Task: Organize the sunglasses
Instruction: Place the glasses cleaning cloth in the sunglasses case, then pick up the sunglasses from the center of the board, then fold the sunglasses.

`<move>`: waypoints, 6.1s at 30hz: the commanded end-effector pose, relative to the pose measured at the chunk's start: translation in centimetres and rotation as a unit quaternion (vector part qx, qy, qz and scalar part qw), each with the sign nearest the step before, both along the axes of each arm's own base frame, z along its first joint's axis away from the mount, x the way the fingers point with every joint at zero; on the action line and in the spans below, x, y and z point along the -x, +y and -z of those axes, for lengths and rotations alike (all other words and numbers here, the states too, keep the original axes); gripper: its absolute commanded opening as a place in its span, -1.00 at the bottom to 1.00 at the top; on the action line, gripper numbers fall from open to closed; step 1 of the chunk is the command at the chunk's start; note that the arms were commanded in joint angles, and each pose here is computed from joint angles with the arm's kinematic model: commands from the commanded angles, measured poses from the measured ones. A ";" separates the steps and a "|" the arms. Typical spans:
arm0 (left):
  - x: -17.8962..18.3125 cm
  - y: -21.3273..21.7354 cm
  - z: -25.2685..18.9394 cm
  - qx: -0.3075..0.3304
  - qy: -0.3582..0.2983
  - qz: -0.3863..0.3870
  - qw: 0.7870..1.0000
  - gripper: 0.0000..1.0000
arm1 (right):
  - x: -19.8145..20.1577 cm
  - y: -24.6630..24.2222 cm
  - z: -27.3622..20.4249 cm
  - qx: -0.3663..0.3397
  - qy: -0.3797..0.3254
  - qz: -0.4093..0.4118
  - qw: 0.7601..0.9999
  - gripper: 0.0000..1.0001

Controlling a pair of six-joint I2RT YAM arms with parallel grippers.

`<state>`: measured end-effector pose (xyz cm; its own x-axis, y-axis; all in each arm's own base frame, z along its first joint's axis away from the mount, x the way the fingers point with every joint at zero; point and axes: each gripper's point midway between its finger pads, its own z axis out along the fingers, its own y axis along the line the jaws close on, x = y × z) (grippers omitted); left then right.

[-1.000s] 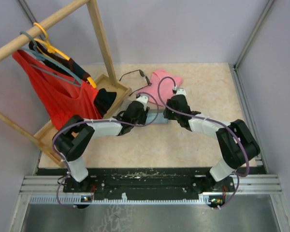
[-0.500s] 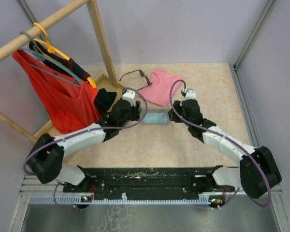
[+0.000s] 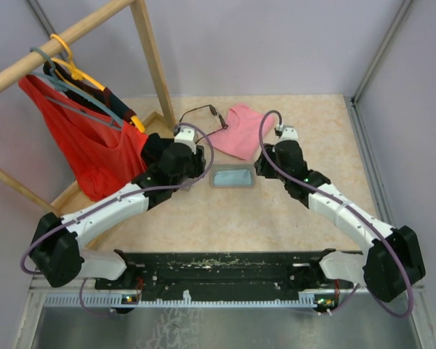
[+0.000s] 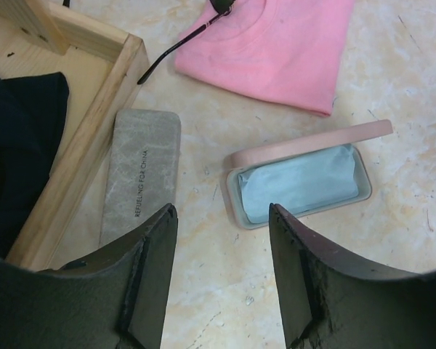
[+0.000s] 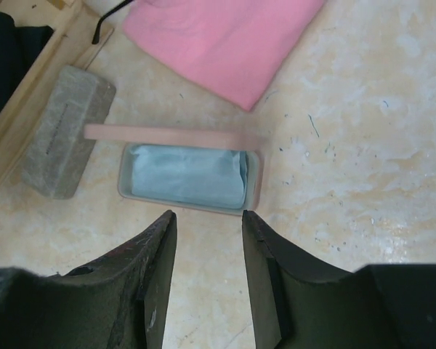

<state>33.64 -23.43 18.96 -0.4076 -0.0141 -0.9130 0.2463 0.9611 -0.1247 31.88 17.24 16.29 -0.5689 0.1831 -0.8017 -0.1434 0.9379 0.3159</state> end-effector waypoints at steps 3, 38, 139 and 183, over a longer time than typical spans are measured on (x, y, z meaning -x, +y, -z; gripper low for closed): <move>2.3 1.8 -0.9 -0.022 0.052 -0.002 0.998 0.22 | -5.1 2.1 -5.4 -0.060 -0.037 0.042 0.997 -0.12; 8.2 6.4 -1.5 -0.012 0.029 0.030 0.999 0.31 | -24.8 15.0 5.0 -0.306 0.044 0.211 0.927 0.03; 5.0 -5.3 -1.4 0.031 0.056 0.135 0.989 0.28 | 7.0 -3.6 -2.4 -0.361 0.069 0.024 0.930 -1.00; 12.1 -11.5 -2.2 0.151 0.040 0.247 0.956 0.63 | 6.7 -8.6 1.2 -0.395 0.044 0.228 0.889 -1.00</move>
